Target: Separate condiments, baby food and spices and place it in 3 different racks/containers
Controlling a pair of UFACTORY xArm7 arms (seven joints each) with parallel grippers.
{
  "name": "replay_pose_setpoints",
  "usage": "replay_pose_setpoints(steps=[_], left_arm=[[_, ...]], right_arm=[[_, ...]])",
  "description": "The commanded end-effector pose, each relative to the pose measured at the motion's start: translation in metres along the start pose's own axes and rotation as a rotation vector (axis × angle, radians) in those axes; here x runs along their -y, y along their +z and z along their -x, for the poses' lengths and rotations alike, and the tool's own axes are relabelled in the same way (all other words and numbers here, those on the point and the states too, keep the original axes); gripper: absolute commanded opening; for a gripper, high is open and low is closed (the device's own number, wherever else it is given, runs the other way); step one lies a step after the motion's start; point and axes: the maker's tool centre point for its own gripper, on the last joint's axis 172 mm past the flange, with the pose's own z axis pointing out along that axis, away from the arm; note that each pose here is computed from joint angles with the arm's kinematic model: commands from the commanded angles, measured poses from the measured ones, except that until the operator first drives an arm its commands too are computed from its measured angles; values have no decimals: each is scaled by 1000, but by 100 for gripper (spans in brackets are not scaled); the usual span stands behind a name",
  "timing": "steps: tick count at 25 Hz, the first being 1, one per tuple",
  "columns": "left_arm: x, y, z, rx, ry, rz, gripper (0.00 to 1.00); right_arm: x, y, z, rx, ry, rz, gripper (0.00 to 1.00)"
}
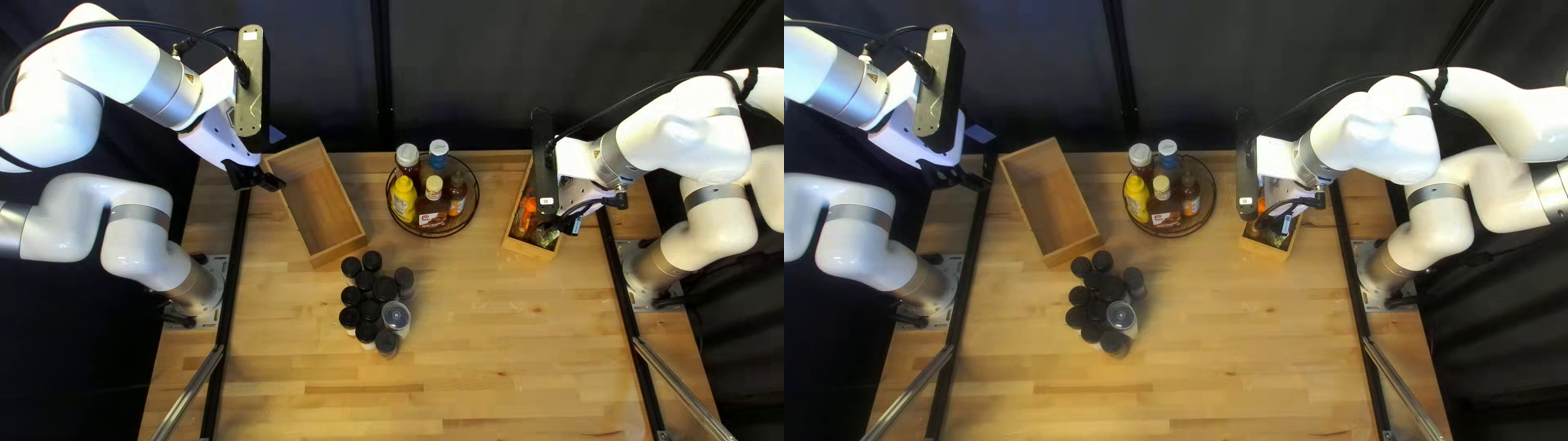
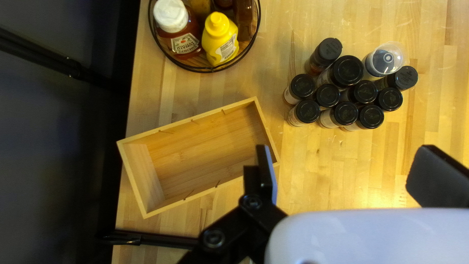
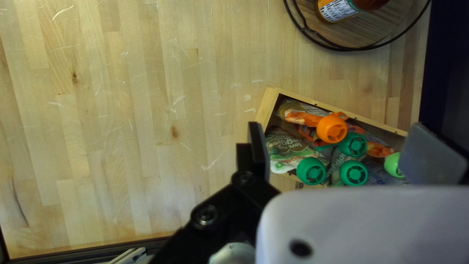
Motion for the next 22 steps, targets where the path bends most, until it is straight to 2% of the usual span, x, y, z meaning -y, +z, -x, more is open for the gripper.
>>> replay_pose_setpoints(steps=[1, 6, 11, 16, 22], left_arm=[[0, 0, 0, 0, 0, 0, 100], [-2, 11, -11, 2, -23, 17, 100], [-18, 29, -16, 46, 4, 45, 100], [-55, 42, -12, 125, 89, 95, 100], [-113, 68, -17, 241, 282, 131, 100]], right_arm=[[0, 0, 0, 0, 0, 0, 100], [0, 0, 0, 0, 0, 0, 100], [0, 0, 0, 0, 0, 0, 100], [0, 0, 0, 0, 0, 0, 100], [0, 0, 0, 0, 0, 0, 100]])
